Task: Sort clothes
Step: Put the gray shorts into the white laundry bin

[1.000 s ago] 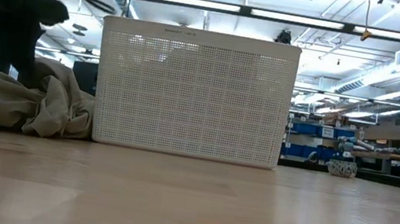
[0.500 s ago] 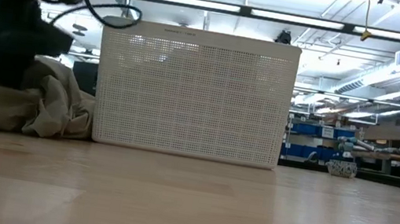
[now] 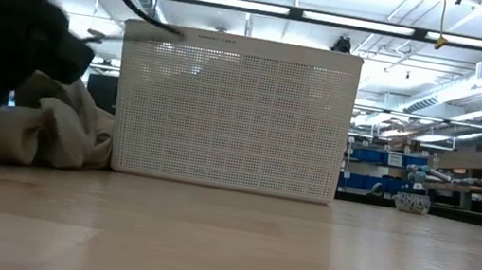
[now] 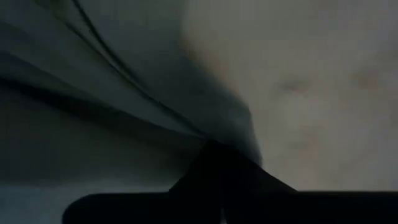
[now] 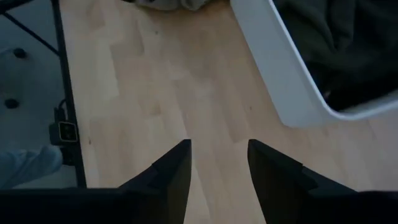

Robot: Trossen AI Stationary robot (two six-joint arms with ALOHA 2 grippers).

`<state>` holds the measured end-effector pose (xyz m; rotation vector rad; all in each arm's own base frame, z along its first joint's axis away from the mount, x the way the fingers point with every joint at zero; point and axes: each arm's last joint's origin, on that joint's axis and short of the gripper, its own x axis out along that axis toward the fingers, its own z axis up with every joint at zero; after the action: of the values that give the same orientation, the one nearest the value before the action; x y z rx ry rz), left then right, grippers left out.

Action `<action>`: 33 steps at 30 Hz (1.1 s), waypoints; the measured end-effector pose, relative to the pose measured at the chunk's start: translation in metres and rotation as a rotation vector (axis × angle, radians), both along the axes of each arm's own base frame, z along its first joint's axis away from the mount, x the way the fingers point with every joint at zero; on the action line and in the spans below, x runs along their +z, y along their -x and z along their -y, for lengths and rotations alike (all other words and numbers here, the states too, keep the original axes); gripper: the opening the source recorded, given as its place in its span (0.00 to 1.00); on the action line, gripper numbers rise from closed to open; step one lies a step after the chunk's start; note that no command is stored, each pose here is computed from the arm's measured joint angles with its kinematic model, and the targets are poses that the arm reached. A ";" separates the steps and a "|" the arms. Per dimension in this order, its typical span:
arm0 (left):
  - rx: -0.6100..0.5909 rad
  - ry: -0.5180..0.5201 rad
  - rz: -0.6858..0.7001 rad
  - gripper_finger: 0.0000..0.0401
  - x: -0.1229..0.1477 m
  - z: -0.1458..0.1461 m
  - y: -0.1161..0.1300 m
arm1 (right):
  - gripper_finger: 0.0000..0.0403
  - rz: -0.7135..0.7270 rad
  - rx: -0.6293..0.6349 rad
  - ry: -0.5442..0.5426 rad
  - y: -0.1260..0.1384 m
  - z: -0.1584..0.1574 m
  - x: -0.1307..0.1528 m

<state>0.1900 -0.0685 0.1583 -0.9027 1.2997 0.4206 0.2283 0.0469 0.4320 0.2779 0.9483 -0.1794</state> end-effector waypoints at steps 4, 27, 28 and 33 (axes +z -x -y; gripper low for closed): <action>-0.002 0.110 0.128 0.00 0.006 0.019 -0.009 | 0.37 -0.050 -0.033 -0.010 0.011 0.002 0.000; -0.005 0.145 0.515 0.00 0.058 0.052 -0.049 | 0.33 -0.031 0.004 0.014 0.018 0.004 0.004; -0.007 0.125 0.476 0.00 0.060 0.051 -0.048 | 0.33 -0.031 0.004 0.014 0.018 0.004 0.004; 0.031 -0.074 0.235 0.00 0.073 0.042 -0.035 | 0.33 -0.031 0.011 0.019 0.018 0.004 0.004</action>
<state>0.2251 -0.1105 0.2308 -0.8831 1.0502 0.3719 0.2099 0.0430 0.4363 0.2533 0.9783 -0.1832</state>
